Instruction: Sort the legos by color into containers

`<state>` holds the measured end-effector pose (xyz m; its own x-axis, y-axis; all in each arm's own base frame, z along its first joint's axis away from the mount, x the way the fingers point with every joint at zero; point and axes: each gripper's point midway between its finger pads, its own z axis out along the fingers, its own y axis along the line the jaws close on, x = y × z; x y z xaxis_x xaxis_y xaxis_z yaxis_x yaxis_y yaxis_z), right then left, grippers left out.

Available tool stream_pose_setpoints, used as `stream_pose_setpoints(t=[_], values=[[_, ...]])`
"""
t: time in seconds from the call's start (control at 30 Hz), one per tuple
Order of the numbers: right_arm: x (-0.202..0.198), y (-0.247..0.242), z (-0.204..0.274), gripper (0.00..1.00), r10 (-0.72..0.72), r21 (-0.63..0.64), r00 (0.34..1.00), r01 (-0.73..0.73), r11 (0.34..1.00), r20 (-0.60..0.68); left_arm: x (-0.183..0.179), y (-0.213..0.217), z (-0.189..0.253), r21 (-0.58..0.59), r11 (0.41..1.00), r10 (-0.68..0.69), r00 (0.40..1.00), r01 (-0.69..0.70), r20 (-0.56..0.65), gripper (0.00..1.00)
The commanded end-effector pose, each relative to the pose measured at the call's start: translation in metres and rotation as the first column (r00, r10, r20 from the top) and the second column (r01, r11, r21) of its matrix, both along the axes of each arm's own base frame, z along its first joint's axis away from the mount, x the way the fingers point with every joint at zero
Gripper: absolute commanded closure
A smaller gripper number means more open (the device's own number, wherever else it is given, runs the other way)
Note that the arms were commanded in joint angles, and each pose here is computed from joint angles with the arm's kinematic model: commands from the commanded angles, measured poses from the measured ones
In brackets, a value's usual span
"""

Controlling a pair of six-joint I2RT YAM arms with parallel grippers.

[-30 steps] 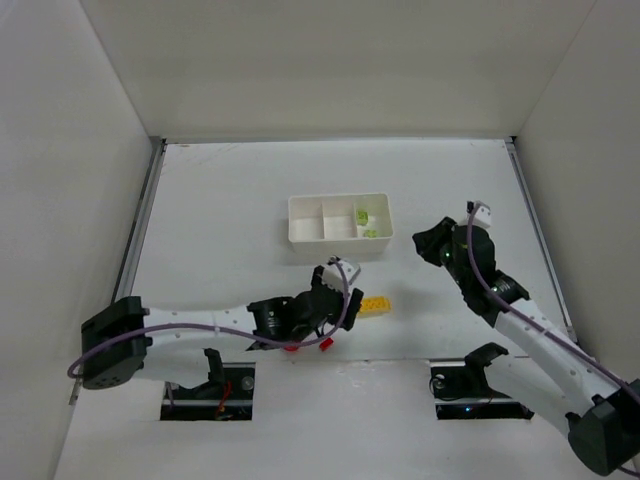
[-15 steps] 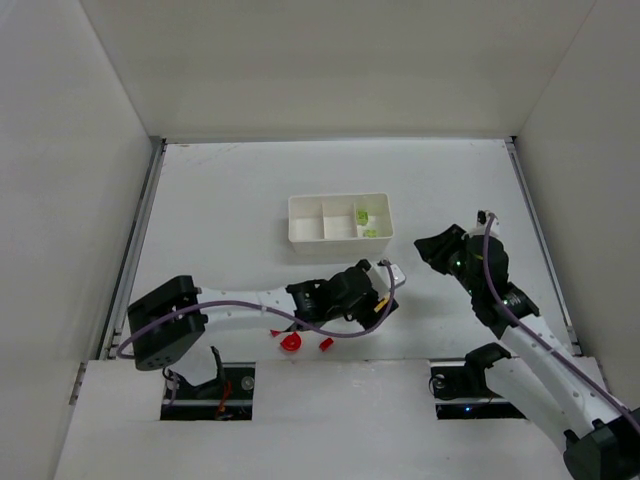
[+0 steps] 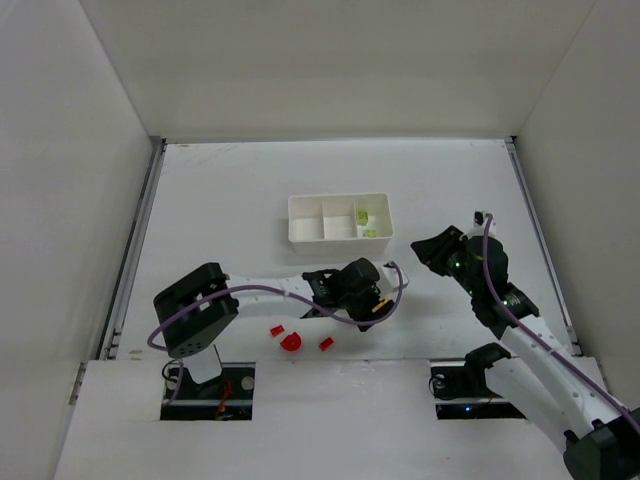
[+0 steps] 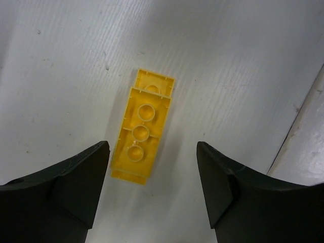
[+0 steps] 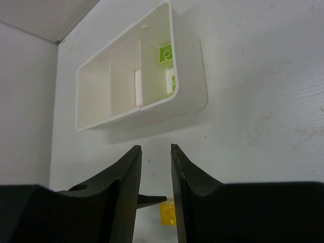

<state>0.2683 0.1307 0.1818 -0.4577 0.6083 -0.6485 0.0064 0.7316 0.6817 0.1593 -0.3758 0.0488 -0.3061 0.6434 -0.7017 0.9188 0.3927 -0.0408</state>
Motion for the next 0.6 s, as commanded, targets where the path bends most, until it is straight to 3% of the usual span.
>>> stream_pose_setpoints(t=[0.0,0.13,0.33,0.57], values=[[0.002,0.002,0.011,0.64,0.005,0.021,0.999,-0.006,1.0,0.035,0.007,-0.007,0.003,0.019,0.999,-0.036,0.999,0.036,0.013,0.34],[0.003,0.003,0.011,0.64,0.012,0.021,0.999,-0.013,1.0,0.04,0.012,-0.01,-0.004,0.041,0.999,-0.037,0.999,0.036,0.021,0.38],[0.003,0.005,0.005,0.64,0.016,0.013,0.999,-0.017,1.0,0.028,0.014,-0.011,0.001,0.032,0.999,-0.038,0.999,0.037,0.031,0.55],[0.004,0.009,0.001,0.64,0.03,0.012,0.999,-0.03,0.999,0.024,0.019,-0.013,0.015,0.002,1.0,-0.019,0.997,0.019,0.075,0.51]])
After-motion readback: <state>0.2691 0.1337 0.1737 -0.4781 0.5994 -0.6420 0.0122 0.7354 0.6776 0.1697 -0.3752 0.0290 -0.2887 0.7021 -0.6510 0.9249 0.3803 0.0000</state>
